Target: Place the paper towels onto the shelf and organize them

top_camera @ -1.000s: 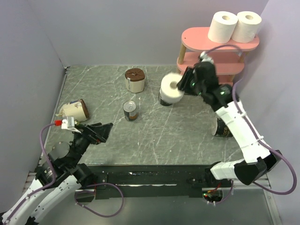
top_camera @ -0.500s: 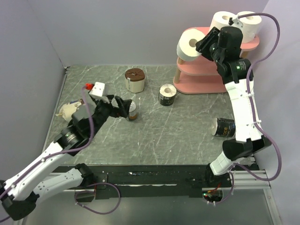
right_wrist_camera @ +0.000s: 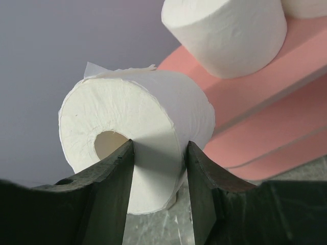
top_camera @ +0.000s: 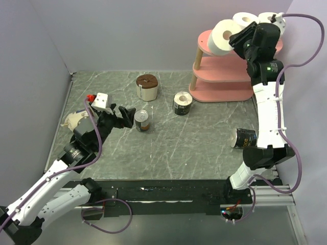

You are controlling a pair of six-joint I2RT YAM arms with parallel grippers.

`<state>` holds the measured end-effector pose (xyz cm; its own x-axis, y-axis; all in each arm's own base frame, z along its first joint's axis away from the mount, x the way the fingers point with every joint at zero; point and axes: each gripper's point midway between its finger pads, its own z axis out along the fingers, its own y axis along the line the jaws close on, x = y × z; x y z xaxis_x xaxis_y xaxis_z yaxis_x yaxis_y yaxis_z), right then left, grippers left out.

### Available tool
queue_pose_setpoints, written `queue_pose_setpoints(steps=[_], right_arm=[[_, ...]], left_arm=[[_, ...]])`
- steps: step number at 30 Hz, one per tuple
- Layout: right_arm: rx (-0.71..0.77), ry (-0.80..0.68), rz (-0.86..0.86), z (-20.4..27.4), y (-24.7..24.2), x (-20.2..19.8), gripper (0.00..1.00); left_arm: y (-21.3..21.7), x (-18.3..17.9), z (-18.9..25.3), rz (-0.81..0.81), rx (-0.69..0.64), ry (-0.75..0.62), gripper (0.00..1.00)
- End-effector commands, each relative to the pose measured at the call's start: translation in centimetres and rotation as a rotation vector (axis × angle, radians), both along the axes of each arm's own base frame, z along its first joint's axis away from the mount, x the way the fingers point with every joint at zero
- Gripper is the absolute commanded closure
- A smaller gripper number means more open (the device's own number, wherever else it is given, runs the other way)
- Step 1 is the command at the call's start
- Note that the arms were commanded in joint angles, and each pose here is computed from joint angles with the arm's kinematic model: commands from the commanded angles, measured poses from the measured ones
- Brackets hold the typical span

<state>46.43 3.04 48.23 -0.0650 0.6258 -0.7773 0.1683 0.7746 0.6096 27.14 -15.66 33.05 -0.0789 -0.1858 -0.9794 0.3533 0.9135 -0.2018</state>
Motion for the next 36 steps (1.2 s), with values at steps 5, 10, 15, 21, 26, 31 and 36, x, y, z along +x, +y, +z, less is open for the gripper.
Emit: queue_pose_setpoints(steps=[5, 10, 15, 21, 26, 31, 36], right_arm=[[0.089, -0.210, -0.001, 6.5, -0.7, 0.8, 0.66], [0.109, -0.220, -0.003, 6.3, -0.8, 1.8, 0.65], [0.131, -0.220, -0.003, 6.0, -0.7, 2.8, 0.64], [0.137, -0.206, -0.018, 5.5, -0.9, 3.7, 0.61], [0.135, -0.202, -0.026, 5.1, -1.0, 4.2, 0.58], [0.133, -0.175, -0.038, 4.2, -1.2, 4.7, 0.56], [0.133, -0.176, -0.048, 4.2, -1.4, 4.8, 0.53]], left_arm=[[-0.4, 0.2, 1.2, -0.019, -0.011, -0.035, 0.04], [-0.3, 0.2, 1.2, -0.014, -0.011, -0.036, 0.04], [-0.3, 0.3, 1.0, -0.016, -0.008, -0.031, 0.04], [-0.4, 0.3, 1.1, -0.021, -0.011, -0.033, 0.04], [-0.3, 0.2, 1.3, -0.024, -0.016, -0.036, 0.04], [-0.2, 0.2, 1.3, -0.022, -0.016, -0.036, 0.04], [-0.3, 0.2, 1.4, -0.024, -0.019, -0.038, 0.04]])
